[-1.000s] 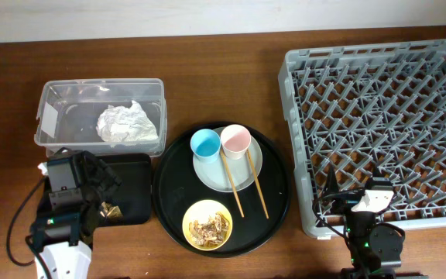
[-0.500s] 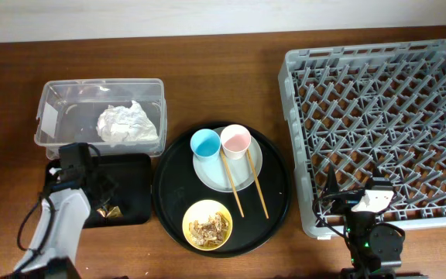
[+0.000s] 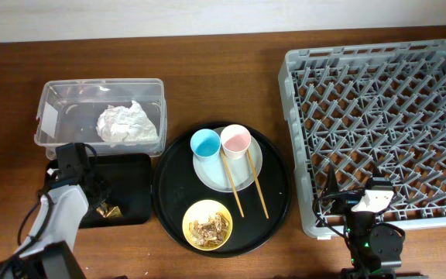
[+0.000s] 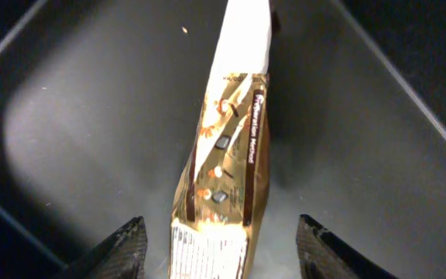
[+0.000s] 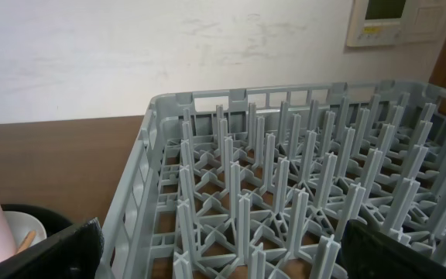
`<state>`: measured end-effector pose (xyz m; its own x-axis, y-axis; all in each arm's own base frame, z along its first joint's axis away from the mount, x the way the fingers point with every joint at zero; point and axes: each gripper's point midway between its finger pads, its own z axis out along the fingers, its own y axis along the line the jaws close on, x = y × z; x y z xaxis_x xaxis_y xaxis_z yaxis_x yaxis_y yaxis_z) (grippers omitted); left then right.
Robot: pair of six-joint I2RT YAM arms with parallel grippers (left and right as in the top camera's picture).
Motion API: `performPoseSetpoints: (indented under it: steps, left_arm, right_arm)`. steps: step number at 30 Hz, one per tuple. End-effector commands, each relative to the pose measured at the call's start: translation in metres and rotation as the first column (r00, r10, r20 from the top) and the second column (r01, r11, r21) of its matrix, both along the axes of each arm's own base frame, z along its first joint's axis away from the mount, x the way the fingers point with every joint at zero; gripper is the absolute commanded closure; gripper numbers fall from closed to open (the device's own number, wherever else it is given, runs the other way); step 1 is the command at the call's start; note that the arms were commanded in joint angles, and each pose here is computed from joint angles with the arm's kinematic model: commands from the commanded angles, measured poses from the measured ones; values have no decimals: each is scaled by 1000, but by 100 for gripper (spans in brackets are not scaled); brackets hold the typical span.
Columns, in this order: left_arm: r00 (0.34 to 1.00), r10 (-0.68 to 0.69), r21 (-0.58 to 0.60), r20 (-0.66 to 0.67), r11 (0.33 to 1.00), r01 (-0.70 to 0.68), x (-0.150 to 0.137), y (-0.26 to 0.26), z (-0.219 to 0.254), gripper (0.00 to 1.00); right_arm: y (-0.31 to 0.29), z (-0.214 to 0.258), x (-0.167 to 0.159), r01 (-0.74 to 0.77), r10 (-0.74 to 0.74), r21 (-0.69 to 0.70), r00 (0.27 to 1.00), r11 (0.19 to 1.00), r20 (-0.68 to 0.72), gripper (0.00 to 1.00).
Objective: Sort waste into correct bins and load items into the dishwasher rack
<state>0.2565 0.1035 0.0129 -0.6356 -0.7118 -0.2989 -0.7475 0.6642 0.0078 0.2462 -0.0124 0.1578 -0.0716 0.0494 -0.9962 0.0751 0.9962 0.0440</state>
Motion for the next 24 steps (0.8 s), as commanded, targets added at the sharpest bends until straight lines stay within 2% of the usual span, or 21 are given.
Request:
performPoseSetpoints:
  steps: [1, 6, 8, 10, 14, 18, 21, 24]
  left_arm:
    - [999, -1, -18, -49, 1000, 0, -7, -2, -16, 46]
    - [999, -2, -19, -53, 1000, 1, -7, -2, -17, 63]
    - [999, -2, -17, -44, 1000, 1, -6, -1, -10, 81]
    - [1000, -2, -8, -16, 1000, 2, 0, 0, 2, 89]
    - [997, -2, 18, 72, 1000, 1, 12, 4, 52, 90]
    - [970, -11, 67, 245, 998, -6, 26, 8, 116, 90]
    - [880, -51, 76, 471, 997, 18, 48, 1, 172, 94]
    - [792, 43, 19, 609, 997, -69, 65, 4, 198, 94]
  right_arm:
    - [-3, -3, 0, 12, -12, 3, 1000, 1000, -7, 1]
    - [-3, -3, 0, 12, -12, 3, 1000, 1000, -7, 1]
    - [-3, -3, 0, 12, -12, 3, 1000, 1000, -7, 1]
    - [-3, -3, 0, 12, -12, 3, 1000, 1000, -7, 1]
    - [-3, -3, 0, 12, -12, 3, 1000, 1000, -7, 2]
    - [-3, -3, 0, 12, -12, 3, 1000, 1000, -7, 1]
    - [-3, -3, 0, 12, -12, 3, 1000, 1000, -7, 1]
    - [-3, -3, 0, 12, -12, 3, 1000, 1000, -7, 1]
